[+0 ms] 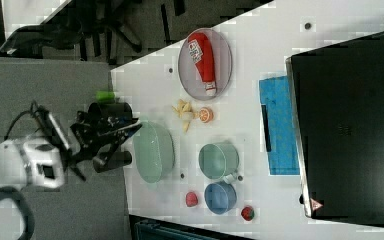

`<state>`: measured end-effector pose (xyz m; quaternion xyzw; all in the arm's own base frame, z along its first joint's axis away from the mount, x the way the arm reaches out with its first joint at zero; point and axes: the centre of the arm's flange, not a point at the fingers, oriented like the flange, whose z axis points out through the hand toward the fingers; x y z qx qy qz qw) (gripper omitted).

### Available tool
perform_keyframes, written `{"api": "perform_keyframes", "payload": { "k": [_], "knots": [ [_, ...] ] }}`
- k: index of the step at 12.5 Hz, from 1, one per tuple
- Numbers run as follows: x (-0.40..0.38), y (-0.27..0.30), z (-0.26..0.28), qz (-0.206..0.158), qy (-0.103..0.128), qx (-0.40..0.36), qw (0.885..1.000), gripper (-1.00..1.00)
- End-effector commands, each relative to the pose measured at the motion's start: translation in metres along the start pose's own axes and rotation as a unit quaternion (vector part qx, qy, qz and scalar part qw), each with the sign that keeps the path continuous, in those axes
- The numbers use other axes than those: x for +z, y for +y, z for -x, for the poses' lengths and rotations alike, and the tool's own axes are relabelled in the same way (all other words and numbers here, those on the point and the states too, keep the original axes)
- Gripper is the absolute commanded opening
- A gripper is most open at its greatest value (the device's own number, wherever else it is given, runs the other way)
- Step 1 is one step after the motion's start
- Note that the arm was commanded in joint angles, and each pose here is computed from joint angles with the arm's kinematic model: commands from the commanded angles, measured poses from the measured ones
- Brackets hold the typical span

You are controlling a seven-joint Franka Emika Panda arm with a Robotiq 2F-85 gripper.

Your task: Flap open oven.

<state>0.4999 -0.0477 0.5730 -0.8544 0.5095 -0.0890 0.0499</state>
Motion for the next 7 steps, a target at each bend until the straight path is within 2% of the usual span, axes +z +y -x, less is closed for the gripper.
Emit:
{"api": "perform_keyframes", "payload": {
  "k": [1,3,7],
  "knots": [
    [0.0124,0.0008,0.0189,0.036,-0.023,0.011,0.999,-0.65],
    [0.0135,0.0038,0.0205,0.048,-0.029,0.011,0.998,-0.65],
    [0.0142,0.0043,0.0198,0.048,-0.03,0.012,0.998,-0.65]
  ]
}}
